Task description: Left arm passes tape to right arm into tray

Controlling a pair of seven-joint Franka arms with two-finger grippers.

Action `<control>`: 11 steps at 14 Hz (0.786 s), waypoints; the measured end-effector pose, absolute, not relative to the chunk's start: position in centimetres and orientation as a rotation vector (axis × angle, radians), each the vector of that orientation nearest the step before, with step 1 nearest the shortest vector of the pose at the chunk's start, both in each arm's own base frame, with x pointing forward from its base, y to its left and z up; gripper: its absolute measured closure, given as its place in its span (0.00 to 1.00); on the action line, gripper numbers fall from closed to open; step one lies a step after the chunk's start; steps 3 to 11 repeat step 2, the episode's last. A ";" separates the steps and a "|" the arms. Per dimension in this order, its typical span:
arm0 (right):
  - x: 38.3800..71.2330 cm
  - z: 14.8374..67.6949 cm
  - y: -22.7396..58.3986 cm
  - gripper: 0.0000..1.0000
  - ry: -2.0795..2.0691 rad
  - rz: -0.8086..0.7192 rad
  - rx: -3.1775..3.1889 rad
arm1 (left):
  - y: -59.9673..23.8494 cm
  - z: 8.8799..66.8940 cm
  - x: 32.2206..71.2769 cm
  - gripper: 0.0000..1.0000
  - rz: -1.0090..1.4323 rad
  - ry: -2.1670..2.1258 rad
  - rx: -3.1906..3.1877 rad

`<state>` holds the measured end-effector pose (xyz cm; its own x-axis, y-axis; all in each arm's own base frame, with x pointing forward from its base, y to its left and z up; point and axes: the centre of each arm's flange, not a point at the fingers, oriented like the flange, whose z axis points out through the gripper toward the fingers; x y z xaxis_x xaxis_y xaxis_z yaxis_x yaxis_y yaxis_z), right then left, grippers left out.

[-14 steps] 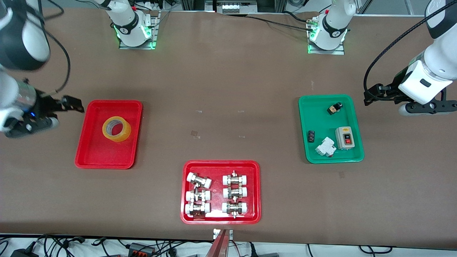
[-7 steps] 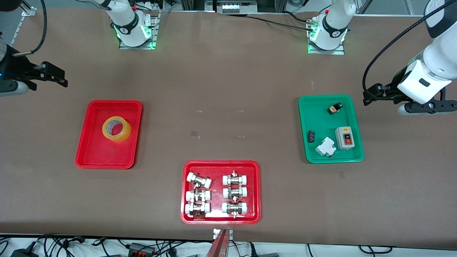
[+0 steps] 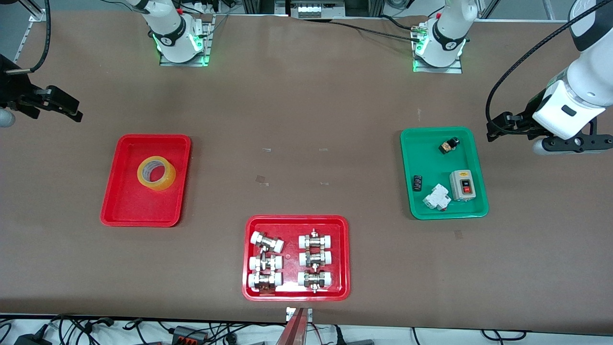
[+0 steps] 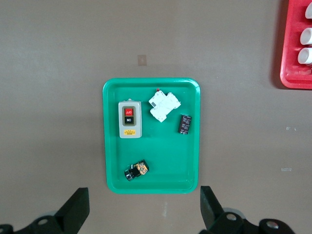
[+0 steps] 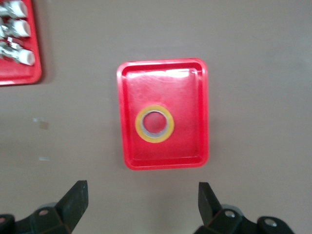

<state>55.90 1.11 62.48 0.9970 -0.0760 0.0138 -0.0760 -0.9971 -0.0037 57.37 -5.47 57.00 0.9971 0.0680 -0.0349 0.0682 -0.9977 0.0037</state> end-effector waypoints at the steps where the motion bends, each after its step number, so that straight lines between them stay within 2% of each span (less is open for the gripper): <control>1: 56.0 62.5 1.1 0.00 0.123 -0.027 -3.127 | -5.5 57.0 57.4 0.00 -0.055 0.107 3.134; 11: 56.0 62.5 1.1 0.00 0.126 -0.030 -3.121 | -5.5 57.0 57.4 0.00 -0.055 0.107 3.134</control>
